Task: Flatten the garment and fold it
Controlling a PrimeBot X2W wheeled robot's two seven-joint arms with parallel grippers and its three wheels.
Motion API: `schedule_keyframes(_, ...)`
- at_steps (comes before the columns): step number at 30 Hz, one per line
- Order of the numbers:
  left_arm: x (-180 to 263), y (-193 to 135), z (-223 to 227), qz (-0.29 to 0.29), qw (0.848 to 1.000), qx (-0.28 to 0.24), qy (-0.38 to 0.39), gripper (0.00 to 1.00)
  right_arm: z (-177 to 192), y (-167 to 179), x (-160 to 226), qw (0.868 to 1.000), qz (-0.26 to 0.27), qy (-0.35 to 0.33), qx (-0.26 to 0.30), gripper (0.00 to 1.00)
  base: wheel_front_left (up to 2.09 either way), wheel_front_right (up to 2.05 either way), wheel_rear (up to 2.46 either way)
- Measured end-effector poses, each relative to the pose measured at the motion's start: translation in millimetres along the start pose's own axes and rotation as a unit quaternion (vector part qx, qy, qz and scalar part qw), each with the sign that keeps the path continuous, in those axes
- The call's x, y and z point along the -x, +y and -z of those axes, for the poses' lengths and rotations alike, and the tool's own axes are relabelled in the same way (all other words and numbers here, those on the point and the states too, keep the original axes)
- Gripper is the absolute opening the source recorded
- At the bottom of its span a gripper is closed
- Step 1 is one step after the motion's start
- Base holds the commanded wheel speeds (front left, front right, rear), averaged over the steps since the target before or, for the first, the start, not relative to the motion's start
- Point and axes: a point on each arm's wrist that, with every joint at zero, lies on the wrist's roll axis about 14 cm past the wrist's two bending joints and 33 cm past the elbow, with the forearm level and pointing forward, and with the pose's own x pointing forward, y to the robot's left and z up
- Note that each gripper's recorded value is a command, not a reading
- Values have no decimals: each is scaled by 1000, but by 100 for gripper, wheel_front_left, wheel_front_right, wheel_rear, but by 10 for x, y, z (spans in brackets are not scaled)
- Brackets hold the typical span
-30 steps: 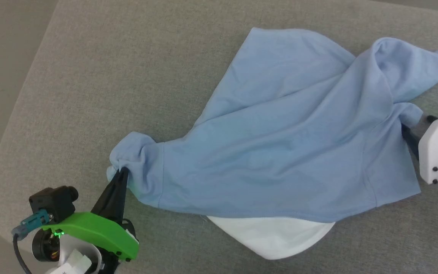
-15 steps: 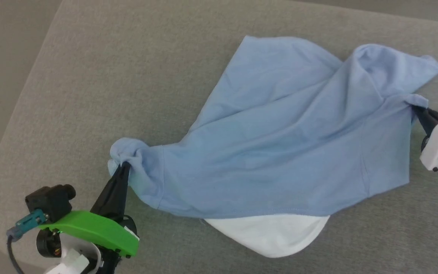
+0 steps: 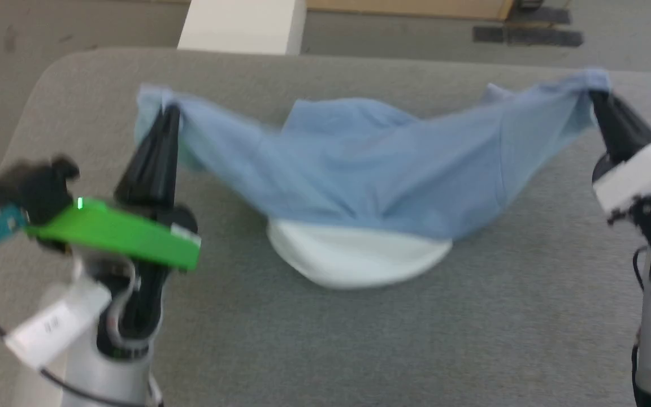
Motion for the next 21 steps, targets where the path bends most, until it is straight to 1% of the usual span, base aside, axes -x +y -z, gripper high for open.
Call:
schedule_keyframes(3, -244, -295, -240, 48, 999, -7, -17, 0, -442, 107, 72, 998, -8, -56, 13, 0, 0, 0, 0)
schedule_keyframes(7, -531, -628, -584, 91, 994, -47, -33, 0, -1061, 282, 180, 991, -17, -127, 48, 0, 0, 0, 0)
schedule_keyframes(9, -667, -809, -819, 107, 990, -72, -49, 0, -1400, 383, 245, 984, -22, -163, 66, 0, 0, 0, 0)
schedule_keyframes(13, -888, -1090, -1270, 121, 986, -89, -76, 0, -1969, 521, 355, 971, -16, -215, 99, 0, 0, 0, 0)
schedule_keyframes(15, -983, -1177, -1390, 122, 985, -93, -75, 0, -2186, 558, 388, 966, -8, -231, 115, 0, 0, 0, 0)
schedule_keyframes(18, -1148, -1220, -1474, 114, 985, -116, -57, 0, -2466, 575, 398, 960, 11, -245, 137, 0, 0, 0, 0)
schedule_keyframes(21, -1329, -1191, -1537, 97, 987, -119, -43, 0, -2626, 533, 310, 959, 30, -244, 143, 0, 0, 0, 0)
